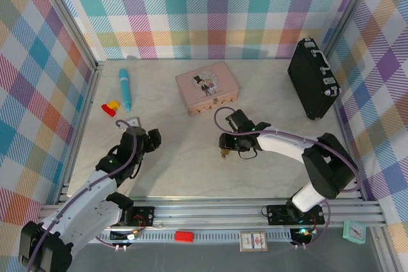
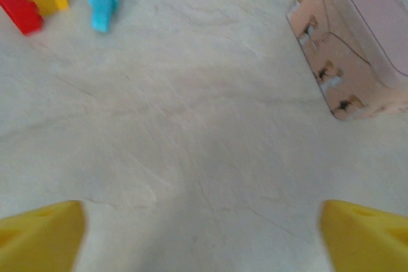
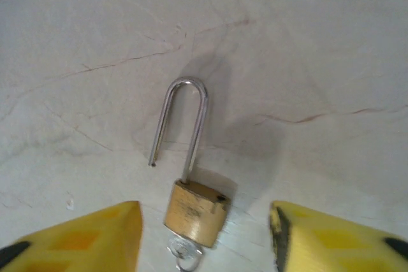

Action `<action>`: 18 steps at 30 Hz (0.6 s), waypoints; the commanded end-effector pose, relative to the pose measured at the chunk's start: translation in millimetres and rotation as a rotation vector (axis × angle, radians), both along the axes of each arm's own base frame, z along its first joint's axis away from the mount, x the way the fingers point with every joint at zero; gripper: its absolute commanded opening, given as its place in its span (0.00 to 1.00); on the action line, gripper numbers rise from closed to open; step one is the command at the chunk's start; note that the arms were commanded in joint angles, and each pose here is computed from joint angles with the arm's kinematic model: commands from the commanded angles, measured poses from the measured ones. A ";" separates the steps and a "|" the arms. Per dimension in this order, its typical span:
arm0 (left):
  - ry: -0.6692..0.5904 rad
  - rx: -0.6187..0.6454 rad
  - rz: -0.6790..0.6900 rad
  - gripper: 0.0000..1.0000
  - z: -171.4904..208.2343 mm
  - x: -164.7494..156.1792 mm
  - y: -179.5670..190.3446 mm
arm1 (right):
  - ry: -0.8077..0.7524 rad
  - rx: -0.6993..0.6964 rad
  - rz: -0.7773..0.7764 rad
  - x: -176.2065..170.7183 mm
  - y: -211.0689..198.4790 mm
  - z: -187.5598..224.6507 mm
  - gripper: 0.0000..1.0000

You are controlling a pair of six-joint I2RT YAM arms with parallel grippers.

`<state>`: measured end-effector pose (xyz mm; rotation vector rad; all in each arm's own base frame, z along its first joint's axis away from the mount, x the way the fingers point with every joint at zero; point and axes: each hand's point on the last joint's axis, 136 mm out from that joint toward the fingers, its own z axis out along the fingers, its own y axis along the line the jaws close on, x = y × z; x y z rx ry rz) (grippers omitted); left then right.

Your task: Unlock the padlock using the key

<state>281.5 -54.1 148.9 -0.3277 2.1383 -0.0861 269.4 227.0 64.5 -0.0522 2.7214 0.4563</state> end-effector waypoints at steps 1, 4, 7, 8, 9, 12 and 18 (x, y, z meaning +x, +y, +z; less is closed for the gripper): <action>-0.112 0.112 0.093 1.00 35.6 21.2 20.1 | -0.167 -0.116 0.055 10.3 -28.9 44.4 0.62; -0.163 0.197 0.148 1.00 46.3 33.8 32.1 | -0.339 -0.206 0.050 24.0 -56.8 83.6 0.66; -0.179 0.282 0.177 1.00 44.0 47.9 45.1 | -0.539 -0.308 0.031 38.0 -86.1 120.4 0.73; -0.187 0.312 0.160 1.00 40.9 53.9 45.2 | -0.604 -0.332 0.035 42.0 -92.2 127.3 0.79; -0.197 0.347 0.152 1.00 36.3 59.7 46.1 | -0.679 -0.354 0.028 46.6 -99.4 135.9 0.87; -0.187 0.402 0.123 1.00 12.1 73.0 51.3 | -0.732 -0.431 -0.074 58.6 -138.4 132.8 0.96; -0.227 0.347 0.004 1.00 -28.2 84.2 41.4 | -0.739 -0.457 -0.223 68.4 -195.6 89.4 0.98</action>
